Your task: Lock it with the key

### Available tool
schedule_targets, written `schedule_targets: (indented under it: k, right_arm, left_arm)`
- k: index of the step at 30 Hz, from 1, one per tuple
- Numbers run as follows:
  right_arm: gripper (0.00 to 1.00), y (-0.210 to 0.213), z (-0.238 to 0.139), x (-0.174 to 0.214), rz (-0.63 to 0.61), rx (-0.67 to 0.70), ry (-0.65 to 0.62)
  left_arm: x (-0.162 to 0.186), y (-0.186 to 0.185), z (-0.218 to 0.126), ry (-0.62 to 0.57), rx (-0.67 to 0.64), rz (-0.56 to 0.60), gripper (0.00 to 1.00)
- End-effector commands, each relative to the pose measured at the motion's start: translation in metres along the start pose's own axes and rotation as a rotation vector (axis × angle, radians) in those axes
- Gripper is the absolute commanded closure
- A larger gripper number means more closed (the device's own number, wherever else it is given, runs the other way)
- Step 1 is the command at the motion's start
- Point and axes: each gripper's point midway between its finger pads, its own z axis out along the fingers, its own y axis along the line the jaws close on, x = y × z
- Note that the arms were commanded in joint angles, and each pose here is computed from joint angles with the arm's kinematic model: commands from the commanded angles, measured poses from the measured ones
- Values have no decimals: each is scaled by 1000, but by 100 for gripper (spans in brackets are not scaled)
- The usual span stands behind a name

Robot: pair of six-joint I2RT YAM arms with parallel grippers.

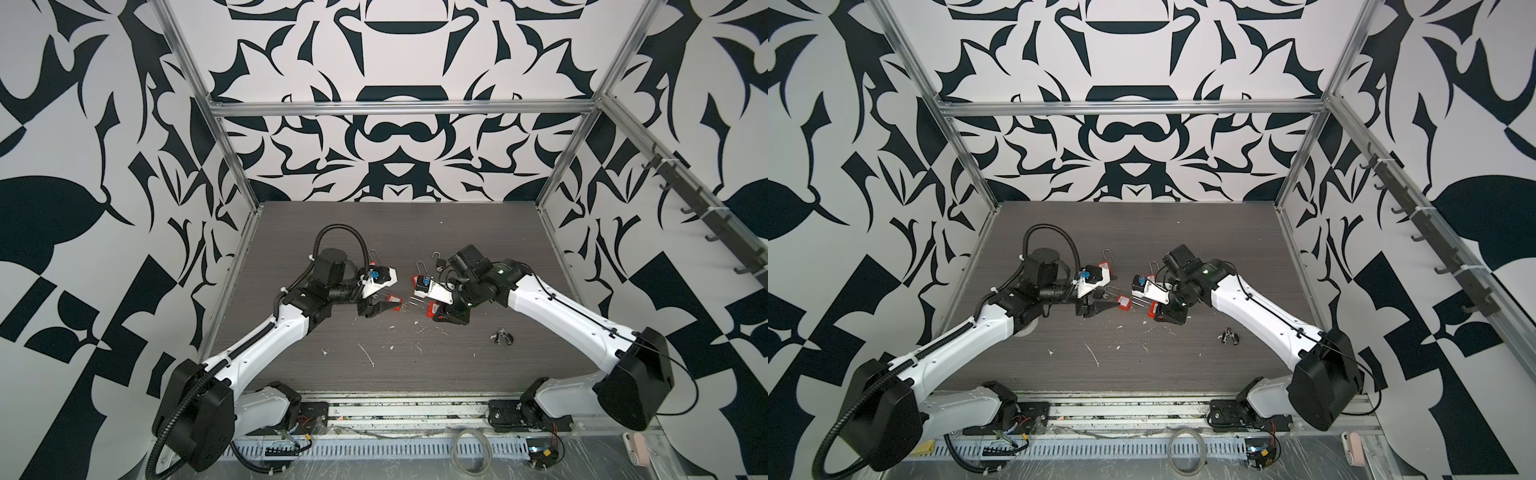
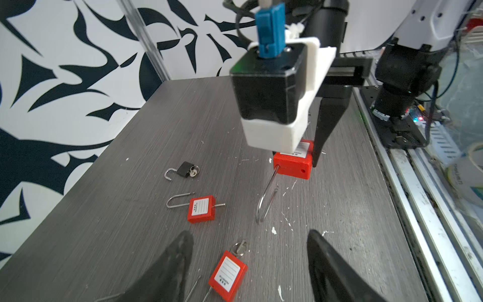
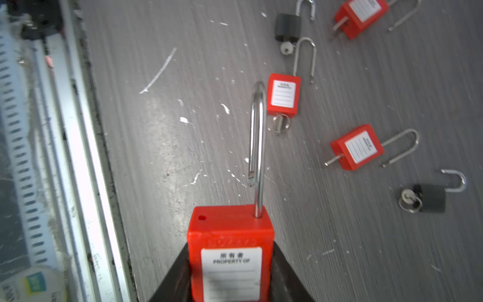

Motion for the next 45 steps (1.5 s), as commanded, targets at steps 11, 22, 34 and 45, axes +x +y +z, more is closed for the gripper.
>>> schedule_targets:
  k: [11,22,34,45]
  right_arm:
    - [64,12,-20,-19,-85,-26,-78]
    - [65,15,-28,-27,-116,-25,-125]
    - [65,9,-27,-25,-132,-3,-94]
    - [62,0,-29,-25,-160,45,-77]
  left_arm:
    - [-6,-32,14,-39,186,95,37]
    - [12,-28,45,58,170,41,53]
    - [4,-39,41,14,207,10,78]
    - [0,-42,42,33,254,-72,100]
